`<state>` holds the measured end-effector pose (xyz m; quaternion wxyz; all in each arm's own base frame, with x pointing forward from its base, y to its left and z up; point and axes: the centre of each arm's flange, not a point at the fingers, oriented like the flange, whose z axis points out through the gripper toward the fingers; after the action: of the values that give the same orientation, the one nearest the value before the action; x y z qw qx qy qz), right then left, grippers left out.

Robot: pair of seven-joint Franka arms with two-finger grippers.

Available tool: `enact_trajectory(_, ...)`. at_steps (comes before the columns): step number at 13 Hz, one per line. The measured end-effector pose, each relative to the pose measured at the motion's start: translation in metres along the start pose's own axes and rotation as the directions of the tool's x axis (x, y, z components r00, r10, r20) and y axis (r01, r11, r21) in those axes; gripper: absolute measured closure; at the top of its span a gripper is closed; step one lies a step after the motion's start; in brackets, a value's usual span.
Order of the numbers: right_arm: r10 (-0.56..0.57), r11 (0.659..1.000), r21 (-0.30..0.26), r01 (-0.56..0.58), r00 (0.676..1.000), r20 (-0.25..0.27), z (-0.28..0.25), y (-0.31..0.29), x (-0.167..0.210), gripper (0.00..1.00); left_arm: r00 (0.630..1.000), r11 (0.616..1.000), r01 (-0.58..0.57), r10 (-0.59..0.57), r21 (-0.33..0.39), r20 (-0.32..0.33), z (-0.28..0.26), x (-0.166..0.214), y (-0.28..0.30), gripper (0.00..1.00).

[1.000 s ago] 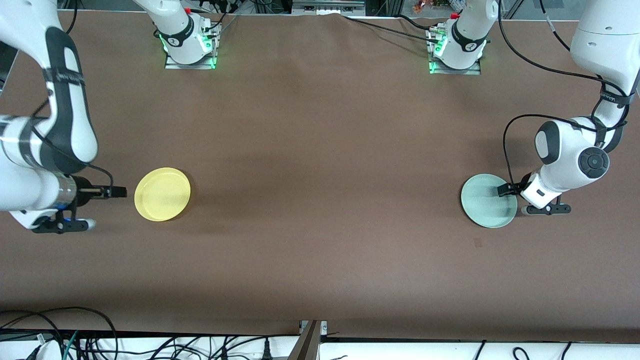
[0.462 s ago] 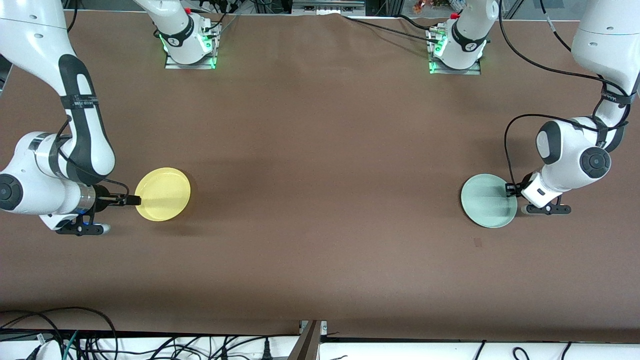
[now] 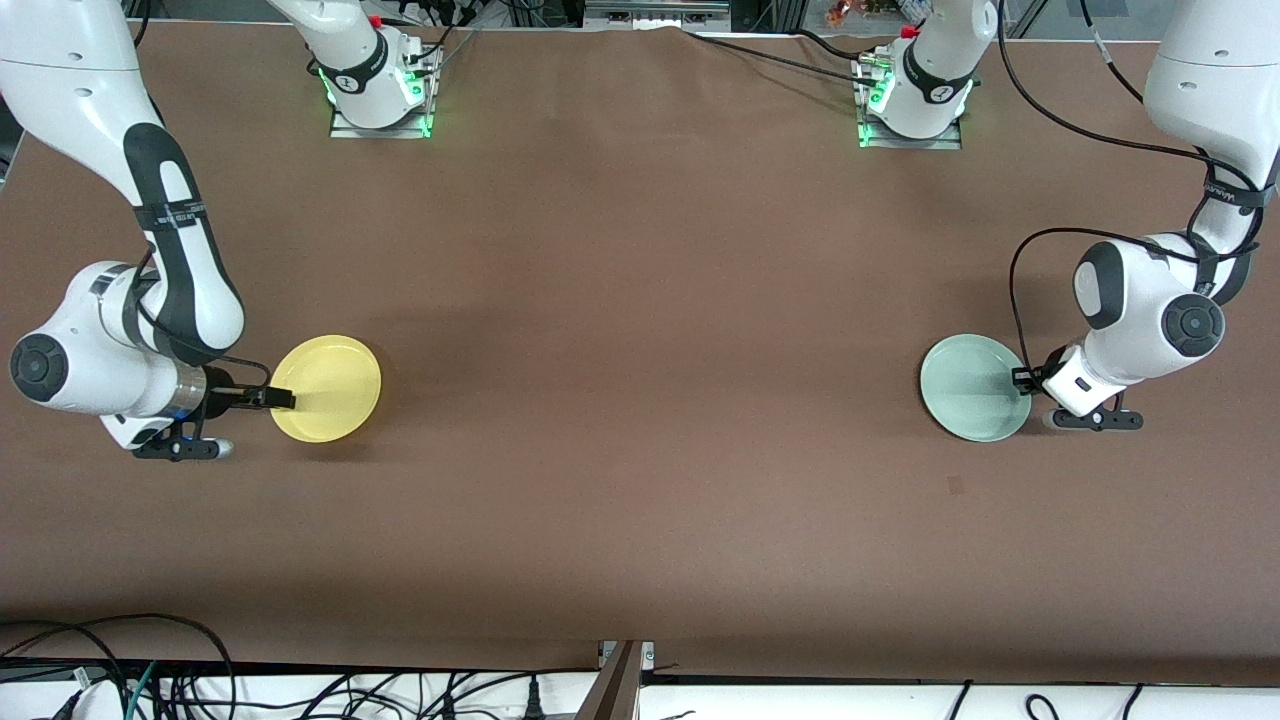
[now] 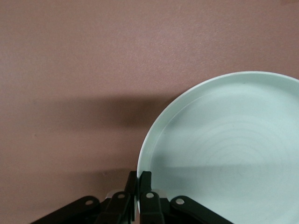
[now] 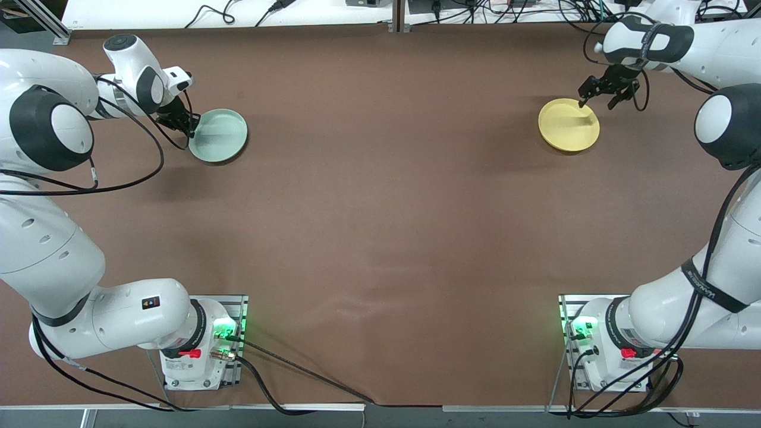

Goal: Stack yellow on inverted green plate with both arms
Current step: 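Lower the left gripper to the green plate while the right gripper reaches the yellow plate, then grasp and lift the green plate rim with the left gripper, tilting it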

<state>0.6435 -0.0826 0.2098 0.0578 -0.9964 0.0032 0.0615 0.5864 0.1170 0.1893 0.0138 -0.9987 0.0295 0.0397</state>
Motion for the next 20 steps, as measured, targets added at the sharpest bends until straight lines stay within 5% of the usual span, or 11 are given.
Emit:
enact_trajectory(3,-0.028,0.997,0.068,0.029,1.000,-0.011,0.020,0.025,-0.011,0.00,0.996,0.998,-0.055,0.056,-0.011,0.072,-0.047,0.021,0.008,0.97)
enact_trajectory(6,-0.035,0.996,0.079,0.036,0.999,-0.013,0.023,0.030,-0.012,0.00,0.986,0.995,-0.096,0.094,0.007,0.138,-0.120,0.047,0.051,0.97)
enact_trajectory(10,-0.041,0.996,0.081,0.042,0.999,-0.013,0.023,0.028,-0.012,0.04,0.972,0.965,-0.169,0.129,0.202,0.197,-0.173,0.061,0.142,0.97)
enact_trajectory(17,-0.071,0.994,0.082,0.072,0.997,-0.013,0.023,0.027,-0.012,0.86,0.982,0.898,-0.168,0.118,0.408,0.144,-0.202,0.040,0.314,0.97)
enact_trajectory(20,-0.085,0.993,0.084,0.086,0.996,-0.015,0.022,0.026,-0.012,0.97,0.985,0.835,-0.169,0.153,0.524,0.074,-0.212,0.015,0.402,0.97)
